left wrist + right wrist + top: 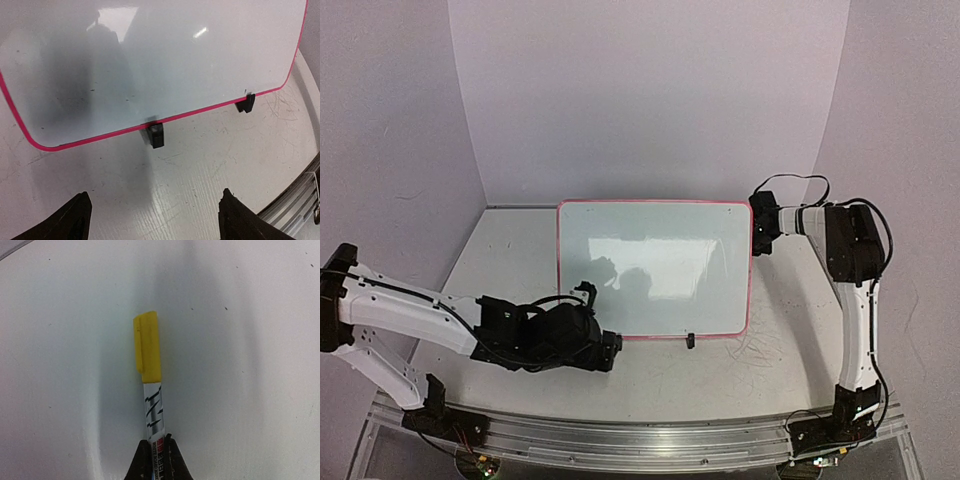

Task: Write a sentence on the whiteboard
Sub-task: Pick up the whiteboard marker from the corner of the board.

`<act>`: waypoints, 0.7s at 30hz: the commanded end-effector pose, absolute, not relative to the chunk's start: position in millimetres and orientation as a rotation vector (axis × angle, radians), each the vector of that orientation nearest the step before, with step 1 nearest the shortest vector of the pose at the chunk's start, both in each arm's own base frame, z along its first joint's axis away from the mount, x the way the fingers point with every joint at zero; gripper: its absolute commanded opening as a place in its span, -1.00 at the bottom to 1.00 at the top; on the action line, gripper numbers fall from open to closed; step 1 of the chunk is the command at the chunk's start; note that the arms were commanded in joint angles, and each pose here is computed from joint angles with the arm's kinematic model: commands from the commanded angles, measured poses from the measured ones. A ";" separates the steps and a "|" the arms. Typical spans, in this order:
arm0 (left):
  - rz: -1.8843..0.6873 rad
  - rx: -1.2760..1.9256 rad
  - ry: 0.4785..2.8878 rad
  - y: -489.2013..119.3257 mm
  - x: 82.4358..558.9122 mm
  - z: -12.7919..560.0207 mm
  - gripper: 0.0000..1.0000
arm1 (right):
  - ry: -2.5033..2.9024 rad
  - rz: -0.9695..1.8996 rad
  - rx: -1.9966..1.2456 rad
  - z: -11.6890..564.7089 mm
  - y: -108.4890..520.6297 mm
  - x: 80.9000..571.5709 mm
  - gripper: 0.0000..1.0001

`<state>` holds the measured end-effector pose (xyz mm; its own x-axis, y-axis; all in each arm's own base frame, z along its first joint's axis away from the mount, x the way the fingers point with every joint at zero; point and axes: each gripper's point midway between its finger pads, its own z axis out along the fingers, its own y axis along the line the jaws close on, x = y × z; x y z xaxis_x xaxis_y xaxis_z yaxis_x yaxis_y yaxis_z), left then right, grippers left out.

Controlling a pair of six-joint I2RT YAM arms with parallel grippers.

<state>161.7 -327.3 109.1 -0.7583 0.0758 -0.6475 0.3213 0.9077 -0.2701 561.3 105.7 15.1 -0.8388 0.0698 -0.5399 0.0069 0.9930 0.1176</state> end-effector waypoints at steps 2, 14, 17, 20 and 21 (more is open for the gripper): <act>-0.609 0.106 2.347 -280.4 190.1 146.2 0.82 | 2.495 0.077 0.165 61.2 68.7 542.6 -1.00; -1.108 0.064 2.113 -210.9 269.6 182.2 0.83 | 2.231 0.029 0.272 198.5 24.2 459.8 -1.00; -1.119 0.120 2.073 -216.3 278.4 194.5 0.80 | 2.161 0.094 0.218 233.4 30.2 431.3 -1.00; -1.013 0.068 2.075 -205.4 290.7 202.6 0.83 | 2.065 0.251 0.093 277.9 55.7 397.8 -1.00; -0.968 0.039 2.090 -200.5 295.2 204.9 0.86 | 2.033 0.323 0.027 291.5 71.0 386.8 -1.00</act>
<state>278.0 -195.2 149.3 -0.7637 -0.2887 -0.5774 0.2269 0.7173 -0.6588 423.8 33.0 246.8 -0.5296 0.1941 -0.8257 0.0974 0.9810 0.1681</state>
